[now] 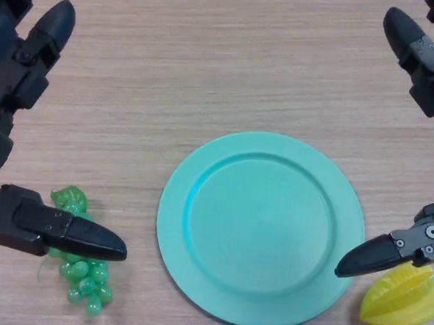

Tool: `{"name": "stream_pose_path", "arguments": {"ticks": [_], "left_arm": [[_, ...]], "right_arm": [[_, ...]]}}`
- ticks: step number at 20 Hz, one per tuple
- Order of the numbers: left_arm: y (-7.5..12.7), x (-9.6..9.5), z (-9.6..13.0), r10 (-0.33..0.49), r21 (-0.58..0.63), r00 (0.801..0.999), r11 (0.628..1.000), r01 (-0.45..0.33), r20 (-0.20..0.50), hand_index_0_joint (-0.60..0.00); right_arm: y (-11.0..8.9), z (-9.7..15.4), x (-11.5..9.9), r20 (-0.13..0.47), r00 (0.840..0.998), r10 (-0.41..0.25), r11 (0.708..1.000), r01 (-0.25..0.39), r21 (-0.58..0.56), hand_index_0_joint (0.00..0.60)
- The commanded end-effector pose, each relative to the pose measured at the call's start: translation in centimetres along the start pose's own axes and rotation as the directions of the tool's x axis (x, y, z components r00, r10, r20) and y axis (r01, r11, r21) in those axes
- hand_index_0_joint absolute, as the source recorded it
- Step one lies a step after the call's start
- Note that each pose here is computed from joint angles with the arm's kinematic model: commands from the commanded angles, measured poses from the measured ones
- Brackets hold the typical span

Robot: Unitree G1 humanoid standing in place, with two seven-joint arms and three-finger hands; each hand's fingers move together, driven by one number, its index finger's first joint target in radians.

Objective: Pick up the green grapes and place it on the plate

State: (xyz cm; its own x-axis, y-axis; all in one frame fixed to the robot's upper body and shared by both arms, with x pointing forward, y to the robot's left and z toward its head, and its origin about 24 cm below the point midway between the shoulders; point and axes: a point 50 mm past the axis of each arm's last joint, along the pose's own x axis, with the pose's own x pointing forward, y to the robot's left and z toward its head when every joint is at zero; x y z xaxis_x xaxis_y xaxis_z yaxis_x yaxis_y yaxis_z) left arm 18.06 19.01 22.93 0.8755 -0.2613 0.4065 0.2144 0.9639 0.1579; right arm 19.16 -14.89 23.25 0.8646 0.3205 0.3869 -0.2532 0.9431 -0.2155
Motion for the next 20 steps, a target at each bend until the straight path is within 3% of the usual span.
{"name": "stream_pose_path", "arguments": {"ticks": [1, 8, 11, 17, 20], "left_arm": [[0.2, -0.3, 2.6, 0.016, 0.095, 0.984, 0.995, -0.034, 0.179, 0.0], [0.3, -0.5, 2.3, 0.023, 0.103, 0.984, 0.994, -0.041, 0.177, 0.0], [1.1, -0.9, 0.9, 0.041, 0.161, 0.987, 0.985, -0.067, 0.155, 0.0], [3.7, -2.8, -4.3, 0.168, 0.408, 0.981, 0.892, -0.194, 0.1, 0.0], [4.4, -4.1, -7.5, 0.234, 0.479, 0.972, 0.851, -0.215, 0.021, 0.0]], "right_arm": [[-1.0, 3.3, -0.5, 0.231, 0.972, -0.047, 0.998, 0.056, -0.033, 0.0], [-1.1, 3.4, -0.5, 0.225, 0.973, -0.053, 0.998, 0.06, -0.028, 0.0], [-1.1, 3.3, -0.5, 0.223, 0.974, -0.051, 0.998, 0.059, -0.03, 0.0], [-0.9, 3.5, -0.1, 0.231, 0.972, -0.04, 0.998, 0.052, -0.044, 0.0], [-0.6, 3.5, 0.3, 0.223, 0.975, -0.021, 0.998, 0.032, -0.047, 0.0]]}}
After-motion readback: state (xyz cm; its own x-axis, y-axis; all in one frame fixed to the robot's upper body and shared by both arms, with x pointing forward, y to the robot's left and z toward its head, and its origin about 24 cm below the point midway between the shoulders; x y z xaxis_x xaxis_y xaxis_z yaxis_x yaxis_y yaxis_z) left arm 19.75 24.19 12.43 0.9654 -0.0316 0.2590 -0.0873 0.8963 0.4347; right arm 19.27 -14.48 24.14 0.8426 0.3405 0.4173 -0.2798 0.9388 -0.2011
